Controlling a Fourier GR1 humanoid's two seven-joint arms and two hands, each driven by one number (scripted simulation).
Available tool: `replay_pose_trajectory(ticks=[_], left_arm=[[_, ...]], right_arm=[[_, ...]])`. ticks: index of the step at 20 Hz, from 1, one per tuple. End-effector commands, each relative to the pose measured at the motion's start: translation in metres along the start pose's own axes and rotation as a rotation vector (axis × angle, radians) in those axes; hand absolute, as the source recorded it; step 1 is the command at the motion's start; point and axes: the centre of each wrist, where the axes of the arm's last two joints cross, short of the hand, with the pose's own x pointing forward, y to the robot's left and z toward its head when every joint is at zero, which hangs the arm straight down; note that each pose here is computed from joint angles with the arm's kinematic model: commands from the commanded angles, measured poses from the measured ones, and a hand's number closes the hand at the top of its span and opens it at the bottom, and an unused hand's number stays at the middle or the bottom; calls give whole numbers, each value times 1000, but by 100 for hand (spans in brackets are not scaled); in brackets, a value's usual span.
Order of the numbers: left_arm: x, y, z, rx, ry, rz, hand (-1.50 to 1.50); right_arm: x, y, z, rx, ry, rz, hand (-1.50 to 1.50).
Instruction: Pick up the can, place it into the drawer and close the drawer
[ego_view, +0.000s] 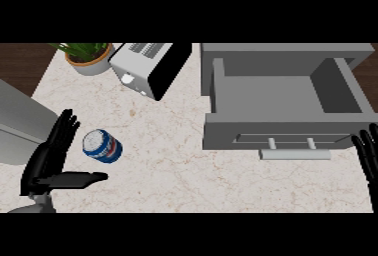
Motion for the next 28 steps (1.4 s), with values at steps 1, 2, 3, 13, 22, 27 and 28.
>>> replay_pose_trajectory(ticks=[1, 2, 3, 13, 22, 27, 28], left_arm=[[-21, 8, -8, 5, 14, 11, -150], [-35, -3, 9, -5, -7, -21, -150], [-30, -3, 0, -12, -1, -18, -150], [-56, 6, -2, 9, 50, -19, -150], [-81, 5, 3, 12, 92, 10, -150], [-81, 30, -9, 18, 74, 28, -150], [-82, 11, -9, 20, 56, 28, -150]], right_arm=[[7, -6, -12, -1, 4, 22, -150], [2, 12, 15, 10, -5, -3, -150], [-9, -10, -6, -4, -13, 8, -150], [14, -6, -1, -1, -9, 13, -150], [16, -3, -16, -11, -23, -11, -150], [14, -4, 8, -16, -35, -16, -150], [32, 3, 0, 4, -30, -2, -150]])
